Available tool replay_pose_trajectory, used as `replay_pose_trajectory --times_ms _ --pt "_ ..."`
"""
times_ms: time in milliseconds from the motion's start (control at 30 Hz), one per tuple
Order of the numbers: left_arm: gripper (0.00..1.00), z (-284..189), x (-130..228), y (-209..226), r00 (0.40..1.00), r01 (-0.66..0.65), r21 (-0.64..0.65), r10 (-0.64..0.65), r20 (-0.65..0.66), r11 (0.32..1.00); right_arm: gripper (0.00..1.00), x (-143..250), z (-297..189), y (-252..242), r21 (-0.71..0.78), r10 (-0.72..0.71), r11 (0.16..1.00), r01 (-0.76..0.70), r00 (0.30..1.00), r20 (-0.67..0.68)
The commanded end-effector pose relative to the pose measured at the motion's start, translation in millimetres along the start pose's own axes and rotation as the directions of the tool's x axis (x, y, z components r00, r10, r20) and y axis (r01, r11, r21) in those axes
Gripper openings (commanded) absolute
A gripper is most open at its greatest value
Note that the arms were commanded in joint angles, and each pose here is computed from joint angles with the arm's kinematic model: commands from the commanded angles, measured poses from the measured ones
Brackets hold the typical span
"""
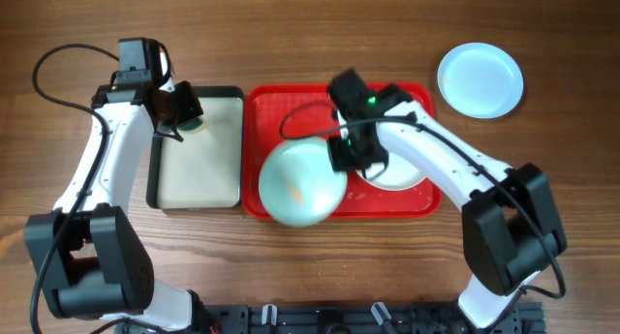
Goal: Clean dirty plates on tray and stack at the side
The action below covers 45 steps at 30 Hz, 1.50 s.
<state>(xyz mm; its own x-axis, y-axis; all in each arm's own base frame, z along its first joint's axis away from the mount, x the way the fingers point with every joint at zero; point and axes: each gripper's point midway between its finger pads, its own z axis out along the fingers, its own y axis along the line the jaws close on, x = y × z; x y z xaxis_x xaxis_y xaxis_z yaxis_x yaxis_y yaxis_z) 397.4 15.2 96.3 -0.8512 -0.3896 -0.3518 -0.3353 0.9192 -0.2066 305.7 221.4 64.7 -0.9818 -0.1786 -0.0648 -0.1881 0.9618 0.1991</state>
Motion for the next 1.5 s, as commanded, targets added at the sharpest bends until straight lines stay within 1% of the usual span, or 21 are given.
replay_pose_trajectory --times_ms 0,33,100,267,400,533,567,600,633,667,700,733,800,900,1000,1067,1233,1267,1300,1333,1467 --pt "0.04 -2 -2 -5 1.000 -0.028 0.020 0.028 0.009 0.999 0.04 -51 -16 -9 0.081 -0.024 0.997 0.008 0.978 0.205" --pt "0.04 -2 -2 -5 1.000 -0.028 0.020 0.028 0.009 0.999 0.04 -63 -17 -12 0.105 -0.029 0.994 0.001 0.965 0.259" --pt "0.04 -2 -2 -5 1.000 -0.028 0.020 0.028 0.009 0.999 0.04 -75 -18 -12 0.110 -0.032 0.994 -0.002 0.949 0.312" --pt "0.04 -2 -3 -5 1.000 -0.028 0.020 0.028 0.009 0.999 0.04 -92 -5 -8 0.093 -0.032 0.996 -0.002 0.932 0.361" --pt "0.04 -2 -3 -5 1.000 -0.028 0.020 0.028 0.009 0.999 0.04 -86 18 -11 0.081 0.029 0.995 -0.057 0.950 0.312" --pt "0.04 -2 -3 -5 1.000 -0.028 0.020 0.028 0.009 0.999 0.05 -70 29 -5 0.029 0.063 0.997 -0.071 0.971 0.229" --pt "0.04 -2 -3 -5 1.000 -0.028 0.020 0.028 0.009 0.999 0.09 -68 29 -4 0.025 0.063 0.997 -0.070 0.974 0.216" --pt "0.04 -2 -3 -5 1.000 -0.028 0.020 0.028 0.009 0.999 0.18 -65 30 -4 0.025 0.059 0.998 -0.066 0.977 0.205" --pt "0.04 -2 -2 -5 1.000 -0.028 0.020 0.028 0.009 0.999 0.39 -64 30 -5 0.036 0.014 0.999 -0.021 0.979 0.201" --pt "0.04 -2 -3 -5 1.000 -0.028 0.020 0.028 0.009 0.999 0.61 -69 27 -7 0.068 -0.083 0.995 0.070 0.973 0.214" --pt "0.04 -2 -3 -5 1.000 -0.028 0.020 0.028 0.009 0.999 0.65 -79 21 -12 0.112 -0.159 0.984 0.136 0.959 0.237" --pt "0.04 -2 -3 -5 1.000 -0.028 0.020 0.028 0.009 0.999 0.65 -89 13 -16 0.142 -0.217 0.972 0.185 0.943 0.254" --pt "0.04 -2 -3 -5 1.000 -0.028 0.020 0.028 0.009 0.999 0.64 -102 4 -20 0.146 -0.226 0.971 0.191 0.930 0.289" --pt "0.04 -2 -2 -5 1.000 -0.028 0.020 0.028 0.009 0.999 0.57 -115 3 -25 0.106 -0.200 0.979 0.174 0.923 0.329" --pt "0.04 -2 -2 -5 1.000 -0.028 0.020 0.028 0.007 0.999 0.57 -118 17 -14 0.040 -0.232 0.972 0.231 0.917 0.325" --pt "0.04 -2 -2 -5 1.000 -0.028 0.020 0.028 0.007 0.999 0.55 -116 28 -11 0.020 -0.245 0.968 0.252 0.919 0.309" --pt "0.04 -2 -2 -5 1.000 -0.028 0.020 0.028 0.007 0.999 0.41 -108 46 -13 0.003 -0.240 0.969 0.248 0.936 0.258" --pt "0.04 -2 -2 -5 1.000 -0.028 0.020 0.028 0.007 0.999 0.33 -105 48 -10 -0.020 -0.239 0.968 0.251 0.939 0.247" --pt "0.04 -2 -2 -5 1.000 -0.028 0.020 0.028 0.007 0.999 0.22 -103 48 -9 -0.026 -0.236 0.968 0.249 0.941 0.242" --pt "0.04 -2 -2 -5 1.000 -0.028 0.020 0.028 0.007 0.999 0.19 -102 49 -10 -0.028 -0.222 0.972 0.235 0.946 0.236" --pt "0.04 -2 -2 -5 1.000 -0.028 0.020 0.028 0.007 0.999 0.19 -93 51 -13 -0.033 -0.184 0.981 0.194 0.963 0.195"
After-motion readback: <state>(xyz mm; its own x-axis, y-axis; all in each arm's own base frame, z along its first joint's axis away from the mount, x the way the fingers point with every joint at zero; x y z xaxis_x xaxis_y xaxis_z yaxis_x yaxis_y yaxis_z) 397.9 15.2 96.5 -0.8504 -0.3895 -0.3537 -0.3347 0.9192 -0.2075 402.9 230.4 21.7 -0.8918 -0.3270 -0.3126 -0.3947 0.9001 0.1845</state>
